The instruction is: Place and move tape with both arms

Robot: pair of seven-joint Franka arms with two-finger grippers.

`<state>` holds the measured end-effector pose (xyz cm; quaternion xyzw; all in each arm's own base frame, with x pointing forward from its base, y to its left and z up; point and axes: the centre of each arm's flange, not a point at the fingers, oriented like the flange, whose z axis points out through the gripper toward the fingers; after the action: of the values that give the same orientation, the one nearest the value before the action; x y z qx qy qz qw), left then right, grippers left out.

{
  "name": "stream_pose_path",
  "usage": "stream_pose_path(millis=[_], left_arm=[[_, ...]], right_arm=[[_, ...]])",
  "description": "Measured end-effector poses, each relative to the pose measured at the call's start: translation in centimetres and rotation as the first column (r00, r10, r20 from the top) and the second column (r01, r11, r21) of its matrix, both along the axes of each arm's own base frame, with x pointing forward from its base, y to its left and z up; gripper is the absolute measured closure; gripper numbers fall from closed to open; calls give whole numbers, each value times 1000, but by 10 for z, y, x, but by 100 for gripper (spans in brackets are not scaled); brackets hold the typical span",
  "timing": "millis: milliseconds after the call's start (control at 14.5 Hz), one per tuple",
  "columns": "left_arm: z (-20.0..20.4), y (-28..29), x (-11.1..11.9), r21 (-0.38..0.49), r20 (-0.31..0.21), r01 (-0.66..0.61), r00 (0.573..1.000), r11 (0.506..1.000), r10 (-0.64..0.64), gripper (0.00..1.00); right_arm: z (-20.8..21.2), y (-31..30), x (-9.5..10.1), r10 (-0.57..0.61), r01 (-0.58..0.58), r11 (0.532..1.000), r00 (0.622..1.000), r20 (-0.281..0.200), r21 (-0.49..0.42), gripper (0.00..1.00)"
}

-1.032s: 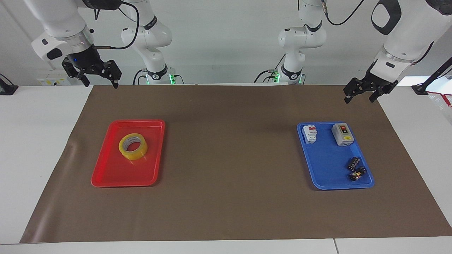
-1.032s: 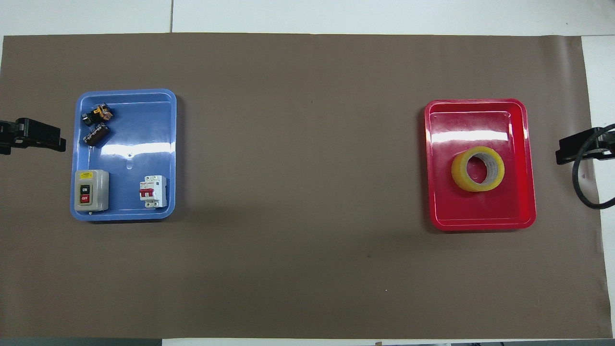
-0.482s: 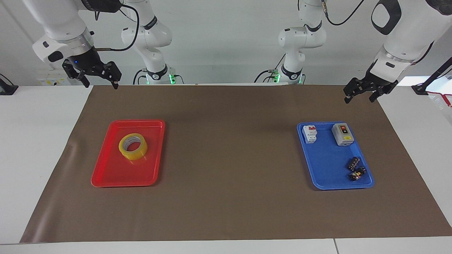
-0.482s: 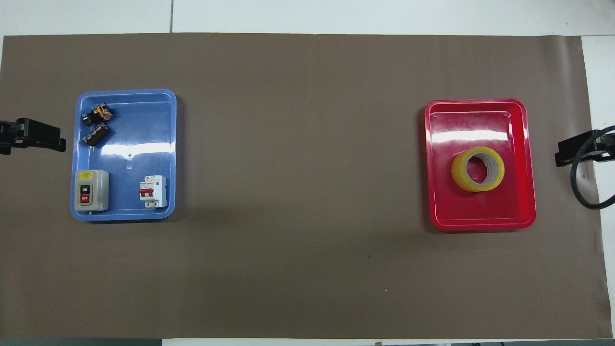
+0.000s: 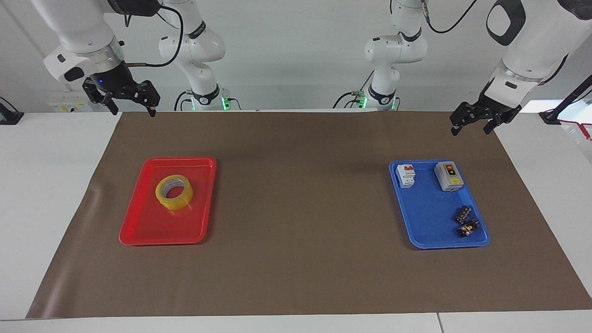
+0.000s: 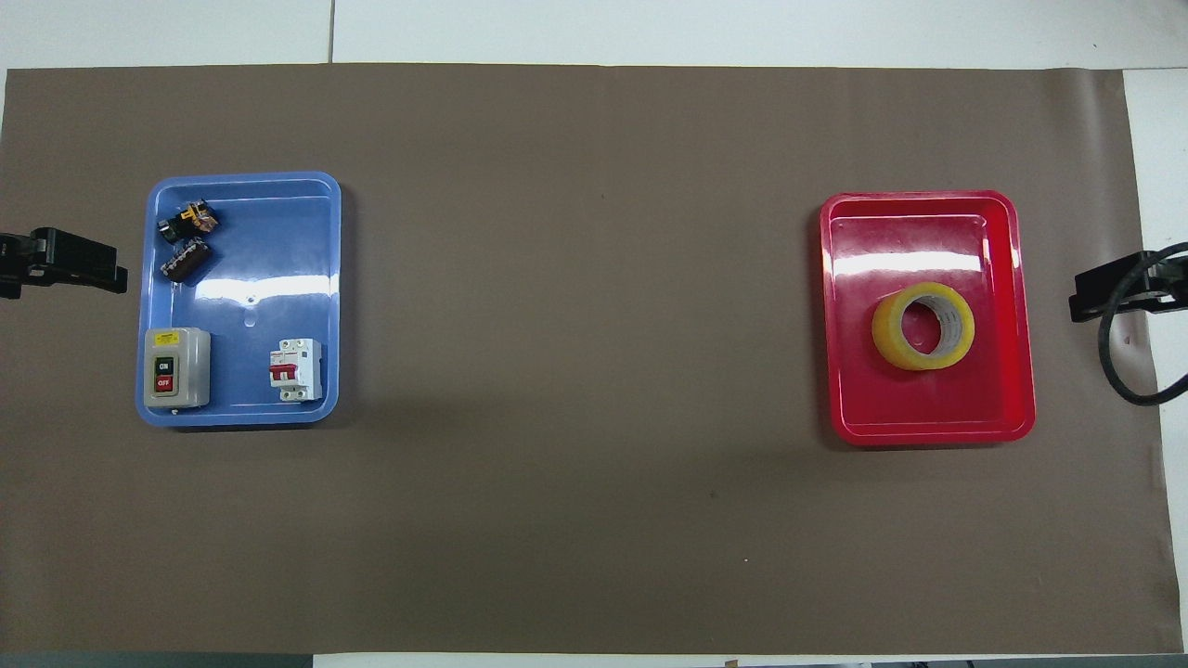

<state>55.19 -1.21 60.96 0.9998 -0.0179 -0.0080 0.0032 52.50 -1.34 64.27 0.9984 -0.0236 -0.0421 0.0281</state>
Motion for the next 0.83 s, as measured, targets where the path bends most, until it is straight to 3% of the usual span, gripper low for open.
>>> stream_pose_path(millis=[826], left_arm=[[0,0,0,0,0,0,1000,1000,0,0]], right_arm=[[8,3,1,3,-3,1000,1000,22,16,0]])
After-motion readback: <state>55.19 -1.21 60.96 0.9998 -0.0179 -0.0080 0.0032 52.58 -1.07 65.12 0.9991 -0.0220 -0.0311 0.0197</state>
